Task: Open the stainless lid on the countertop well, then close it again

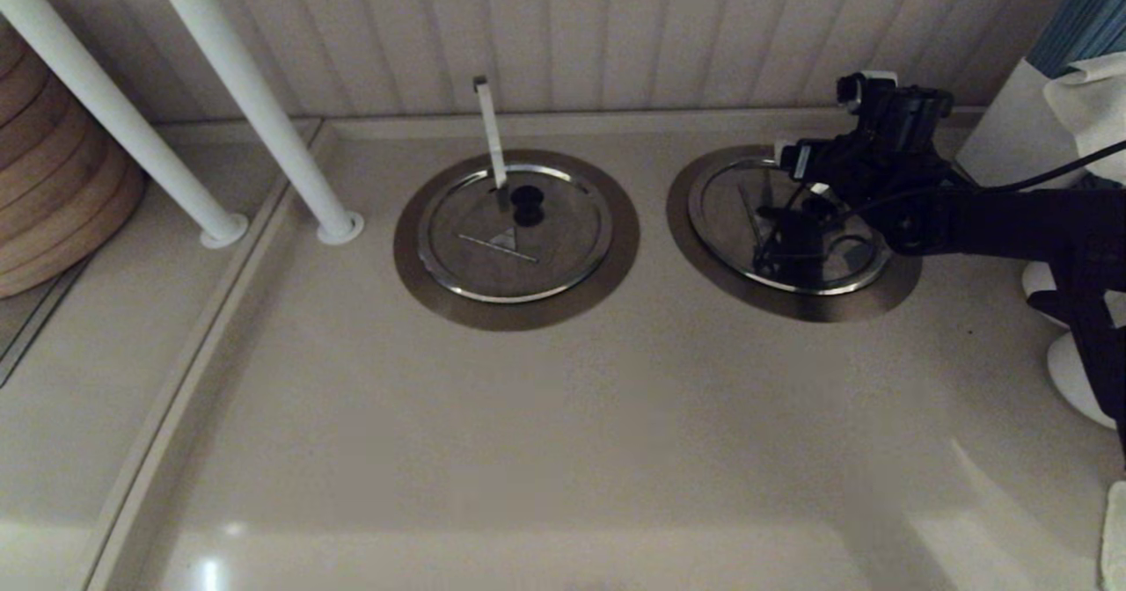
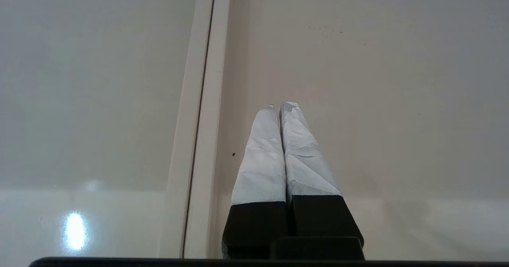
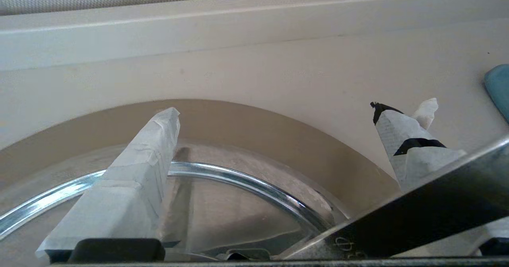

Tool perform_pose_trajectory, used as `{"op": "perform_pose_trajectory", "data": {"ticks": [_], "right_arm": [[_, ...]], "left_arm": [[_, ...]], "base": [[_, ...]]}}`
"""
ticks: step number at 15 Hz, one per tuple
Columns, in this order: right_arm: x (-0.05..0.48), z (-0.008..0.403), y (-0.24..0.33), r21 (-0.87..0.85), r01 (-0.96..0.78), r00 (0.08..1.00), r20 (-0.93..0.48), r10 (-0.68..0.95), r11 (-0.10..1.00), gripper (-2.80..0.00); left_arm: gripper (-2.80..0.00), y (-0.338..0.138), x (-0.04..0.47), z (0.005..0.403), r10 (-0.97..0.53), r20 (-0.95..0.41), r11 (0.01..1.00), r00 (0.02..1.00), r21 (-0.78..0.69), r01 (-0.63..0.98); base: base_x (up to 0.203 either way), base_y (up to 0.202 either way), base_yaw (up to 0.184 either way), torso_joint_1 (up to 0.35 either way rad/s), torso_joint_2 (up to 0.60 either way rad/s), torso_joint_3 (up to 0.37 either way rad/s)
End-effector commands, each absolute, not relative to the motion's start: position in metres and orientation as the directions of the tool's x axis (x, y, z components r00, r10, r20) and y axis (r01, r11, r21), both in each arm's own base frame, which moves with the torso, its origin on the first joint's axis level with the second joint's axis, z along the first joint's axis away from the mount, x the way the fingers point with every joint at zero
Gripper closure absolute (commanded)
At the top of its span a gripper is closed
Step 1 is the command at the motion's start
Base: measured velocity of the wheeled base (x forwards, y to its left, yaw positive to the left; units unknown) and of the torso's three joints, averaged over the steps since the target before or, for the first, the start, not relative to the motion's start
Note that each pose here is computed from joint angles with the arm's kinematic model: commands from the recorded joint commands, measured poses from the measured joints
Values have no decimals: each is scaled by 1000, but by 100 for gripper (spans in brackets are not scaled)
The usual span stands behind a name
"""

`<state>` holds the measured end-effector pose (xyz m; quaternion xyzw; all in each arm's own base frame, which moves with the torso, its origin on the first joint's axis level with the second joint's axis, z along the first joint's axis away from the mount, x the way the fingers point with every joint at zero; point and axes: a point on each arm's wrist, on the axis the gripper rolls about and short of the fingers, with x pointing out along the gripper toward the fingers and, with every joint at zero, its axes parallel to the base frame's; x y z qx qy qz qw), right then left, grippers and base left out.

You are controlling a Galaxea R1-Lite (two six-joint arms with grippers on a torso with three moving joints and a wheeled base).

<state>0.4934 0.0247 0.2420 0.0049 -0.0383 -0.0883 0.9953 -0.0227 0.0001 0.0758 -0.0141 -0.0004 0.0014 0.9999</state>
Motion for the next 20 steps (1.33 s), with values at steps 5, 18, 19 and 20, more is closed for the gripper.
{"op": "perform_pose_trajectory", "data": {"ticks": [5,18,19,20], "right_arm": [[484,249,17,-7,197,980,26,-197,980,-280],[420,295,29,-31,164,985,-56,-166,986,-280],[410,301,31,-38,158,985,-60,-160,987,-280],[399,308,32,-47,152,986,-66,-155,987,-280]], "left_arm": [[0,0,-23,76,3,2,1000,1000,-29,-3],[0,0,-23,76,3,2,1000,1000,-29,-3],[0,0,-23,76,3,2,1000,1000,-29,-3],[0,0,-23,76,3,2,1000,1000,-29,-3]], "base": [[0,0,0,0,0,0],[0,0,0,0,0,0],[0,0,0,0,0,0],[0,0,0,0,0,0]]}}
